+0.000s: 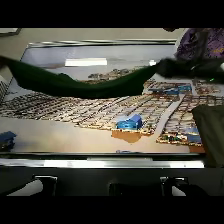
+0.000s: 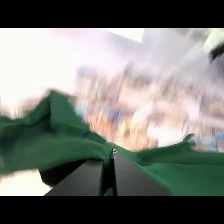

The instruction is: Fold the clothes and pants, and hang the long-sleeved shirts on hangers.

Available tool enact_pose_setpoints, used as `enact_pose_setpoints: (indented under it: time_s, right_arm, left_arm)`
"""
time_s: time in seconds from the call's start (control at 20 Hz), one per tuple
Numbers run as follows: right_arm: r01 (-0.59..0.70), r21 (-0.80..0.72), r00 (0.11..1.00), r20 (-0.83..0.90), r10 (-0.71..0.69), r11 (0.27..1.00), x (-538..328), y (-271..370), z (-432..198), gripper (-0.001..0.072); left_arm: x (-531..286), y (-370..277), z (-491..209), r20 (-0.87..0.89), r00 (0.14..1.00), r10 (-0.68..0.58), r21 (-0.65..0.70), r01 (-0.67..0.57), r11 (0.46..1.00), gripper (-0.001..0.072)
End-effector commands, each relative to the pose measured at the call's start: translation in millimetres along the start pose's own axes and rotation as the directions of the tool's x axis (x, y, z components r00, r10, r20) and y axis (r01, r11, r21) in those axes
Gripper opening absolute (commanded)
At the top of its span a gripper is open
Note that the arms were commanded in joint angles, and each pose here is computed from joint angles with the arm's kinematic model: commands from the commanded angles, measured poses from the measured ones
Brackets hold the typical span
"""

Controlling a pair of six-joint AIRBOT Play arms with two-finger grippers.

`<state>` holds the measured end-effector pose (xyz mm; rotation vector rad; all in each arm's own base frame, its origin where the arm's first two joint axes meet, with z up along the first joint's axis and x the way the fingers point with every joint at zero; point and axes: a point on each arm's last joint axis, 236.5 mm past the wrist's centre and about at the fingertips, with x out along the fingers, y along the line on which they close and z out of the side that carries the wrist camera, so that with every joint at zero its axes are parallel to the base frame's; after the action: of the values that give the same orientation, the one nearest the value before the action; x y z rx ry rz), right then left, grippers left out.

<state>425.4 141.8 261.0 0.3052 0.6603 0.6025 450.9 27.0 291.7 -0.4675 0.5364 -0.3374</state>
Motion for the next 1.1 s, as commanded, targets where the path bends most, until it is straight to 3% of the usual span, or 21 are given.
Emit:
enact_pose_setpoints:
  time_s: [0.0,0.15,0.35,0.5,0.6,0.8,1.05]
  right_arm:
    - [0.108,-0.220,0.972,0.227,-0.057,0.969,-104,65,76,0.0030]
    - [0.238,-0.270,0.903,0.416,-0.109,0.933,-199,112,91,0.0030]
    - [0.363,-0.192,0.779,0.599,-0.184,0.912,-296,142,77,0.0030]
    - [0.416,-0.105,0.668,0.709,-0.226,0.903,-341,145,82,0.0030]
    - [0.422,-0.076,0.643,0.727,-0.240,0.903,-345,140,89,0.0030]
    - [0.394,-0.009,0.760,0.565,-0.320,0.919,-275,92,92,0.0030]
    - [0.345,0.073,0.922,0.161,-0.353,0.936,-124,3,70,0.0031]
  left_arm:
    - [-102,-94,73,0.269,0.961,0.072,0.180,-0.123,0.976,0.0017]
    - [-184,-137,81,0.453,0.880,0.145,0.214,-0.266,0.940,0.0017]
    - [-264,-150,65,0.597,0.750,0.285,0.109,-0.428,0.897,0.0017]
    - [-300,-153,58,0.656,0.674,0.340,0.068,-0.501,0.863,0.0017]
    - [-308,-148,58,0.666,0.649,0.368,0.055,-0.535,0.843,0.0017]
    - [-260,-119,57,0.565,0.732,0.380,0.059,-0.495,0.867,0.0018]
    - [-99,-37,11,0.177,0.946,0.272,0.099,-0.292,0.951,0.0019]
